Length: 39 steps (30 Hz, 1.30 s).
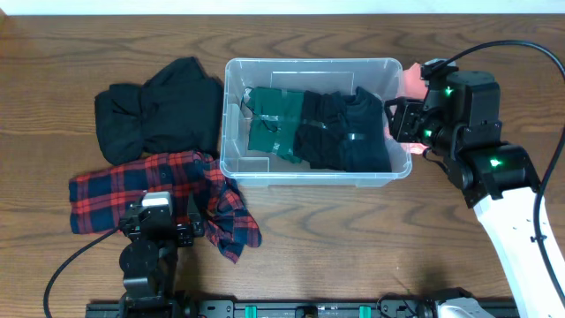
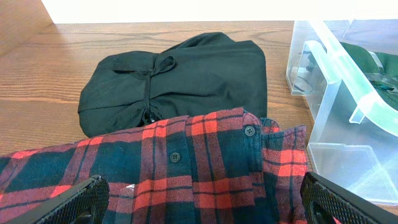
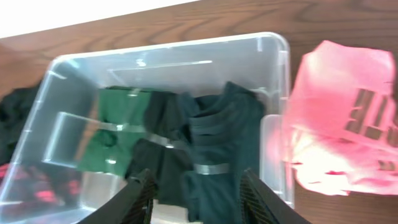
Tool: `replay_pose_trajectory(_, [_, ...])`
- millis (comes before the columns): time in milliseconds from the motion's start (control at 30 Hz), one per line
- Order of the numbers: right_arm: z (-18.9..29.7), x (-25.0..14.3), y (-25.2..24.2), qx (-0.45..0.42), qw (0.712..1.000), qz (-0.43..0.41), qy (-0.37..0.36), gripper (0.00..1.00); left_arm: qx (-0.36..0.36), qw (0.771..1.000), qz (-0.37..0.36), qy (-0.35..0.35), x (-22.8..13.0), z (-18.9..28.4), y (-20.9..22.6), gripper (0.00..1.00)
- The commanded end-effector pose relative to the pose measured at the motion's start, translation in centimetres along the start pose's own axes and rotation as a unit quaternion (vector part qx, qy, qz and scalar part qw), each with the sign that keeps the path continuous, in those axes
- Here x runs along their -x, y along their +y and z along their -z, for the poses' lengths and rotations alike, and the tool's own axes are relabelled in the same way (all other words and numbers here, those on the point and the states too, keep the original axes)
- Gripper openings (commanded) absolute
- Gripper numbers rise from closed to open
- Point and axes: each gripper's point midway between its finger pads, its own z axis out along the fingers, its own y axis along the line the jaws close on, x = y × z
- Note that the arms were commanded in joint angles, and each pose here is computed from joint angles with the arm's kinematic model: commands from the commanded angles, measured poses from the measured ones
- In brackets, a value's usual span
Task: Pack container
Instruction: 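Lower the navy garment into the bin's right side and open the gripper, then grasp the pink printed shirt with the right gripper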
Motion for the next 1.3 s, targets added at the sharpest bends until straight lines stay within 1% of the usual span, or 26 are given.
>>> replay_pose_trajectory(0, [-0.7, 0.2, -1.8, -0.036, 0.999, 0.002, 0.001, 0.41, 0.006, 1.0, -0.008, 0.008, -0.8, -0.3, 0.2, 0.98])
replay_pose_trajectory(33, [-0.8, 0.4, -2.6, -0.044, 0.999, -0.014, 0.0, 0.42, 0.006, 1.0, -0.008, 0.008, -0.8, -0.3, 0.2, 0.98])
replay_pose_trajectory(67, [-1.0, 0.7, -3.7, -0.052, 0.998, -0.035, -0.003, 0.58, 0.006, 1.0, -0.008, 0.008, -0.8, -0.3, 0.2, 0.98])
replay_pose_trajectory(100, [-1.0, 1.1, -4.7, -0.056, 0.997, -0.052, -0.006, 0.65, 0.006, 1.0, -0.008, 0.008, -0.8, -0.3, 0.2, 0.98])
replay_pose_trajectory(233, [-1.1, 2.9, -9.2, -0.034, 0.992, -0.116, -0.024, 0.66, 0.006, 1.0, -0.008, 0.008, -0.8, -0.3, 0.2, 0.98])
replay_pose_trajectory(267, [-1.2, 3.3, -10.5, -0.029, 0.99, -0.132, -0.028, 0.68, 0.006, 1.0, -0.008, 0.008, -0.8, -0.3, 0.2, 0.98])
replay_pose_trajectory(300, [-1.3, 3.5, -11.8, -0.022, 0.988, -0.147, -0.03, 0.73, 0.006, 1.0, -0.008, 0.008, -0.8, -0.3, 0.2, 0.98])
replay_pose_trajectory(333, [-1.6, 3.6, -13.2, -0.009, 0.986, -0.166, -0.029, 0.75, 0.006, 1.0, -0.008, 0.008, -0.8, -0.3, 0.2, 0.98])
replay_pose_trajectory(400, [-2.4, 3.1, -15.6, 0.004, 0.98, -0.197, -0.019, 0.77, 0.006, 1.0, -0.008, 0.008, -0.8, -0.3, 0.2, 0.98])
replay_pose_trajectory(467, [-3.8, 1.6, -18.6, -0.007, 0.975, -0.223, 0.002, 0.84, 0.006, 1.0, -0.008, 0.008, -0.8, -0.3, 0.2, 0.98])
replay_pose_trajectory(533, [-5.6, -0.1, -20.8, -0.017, 0.972, -0.235, 0.026, 0.86, 0.006, 1.0, -0.008, 0.008, -0.8, -0.3, 0.2, 0.98])
replay_pose_trajectory(600, [-7.6, -1.7, -22.3, -0.02, 0.967, -0.249, 0.048, 0.86, 0.006, 1.0, -0.008, 0.008, -0.8, -0.3, 0.2, 0.98])
replay_pose_trajectory(667, [-9.7, -2.5, -22.8, -0.002, 0.966, -0.254, 0.056, 0.86, 0.006, 1.0, -0.008, 0.008, -0.8, -0.3, 0.2, 0.98])
replay_pose_trajectory(800, [-13.5, -1.9, -23.7, 0.035, 0.972, -0.23, 0.026, 0.87, 0.006, 1.0, -0.008, 0.008, -0.8, -0.3, 0.2, 0.98])
replay_pose_trajectory(900, [-15.1, -2.3, -24.2, 0.04, 0.97, -0.239, 0.022, 0.87, 0.006, 1.0, -0.008, 0.008, -0.8, -0.3, 0.2, 0.98])
replay_pose_trajectory(1067, [-17.3, -3.9, -23.2, 0.052, 0.969, -0.236, 0.045, 0.85, 0.006, 1.0, -0.008, 0.008, -0.8, -0.3, 0.2, 0.98])
replay_pose_trajectory(1133, [-18.0, -4.6, -22.5, 0.055, 0.97, -0.232, 0.057, 0.8, 0.006, 1.0, -0.008, 0.008, -0.8, -0.3, 0.2, 0.98])
replay_pose_trajectory(1167, [-18.3, -4.7, -22.1, 0.057, 0.97, -0.228, 0.06, 0.76, 0.006, 1.0, -0.008, 0.008, -0.8, -0.3, 0.2, 0.98])
replay_pose_trajectory(1200, [-18.4, -4.9, -21.9, 0.056, 0.971, -0.225, 0.064, 0.72, 0.006, 1.0, -0.008, 0.008, -0.8, -0.3, 0.2, 0.98])
replay_pose_trajectory(1233, [-18.5, -5.1, -21.9, 0.049, 0.971, -0.225, 0.068, 0.64, 0.006, 1.0, -0.008, 0.008, -0.8, -0.3, 0.2, 0.98])
replay_pose_trajectory(1267, [-18.6, -5.4, -22.0, 0.039, 0.971, -0.225, 0.071, 0.61, 0.006, 1.0, -0.008, 0.008, -0.8, -0.3, 0.2, 0.98])
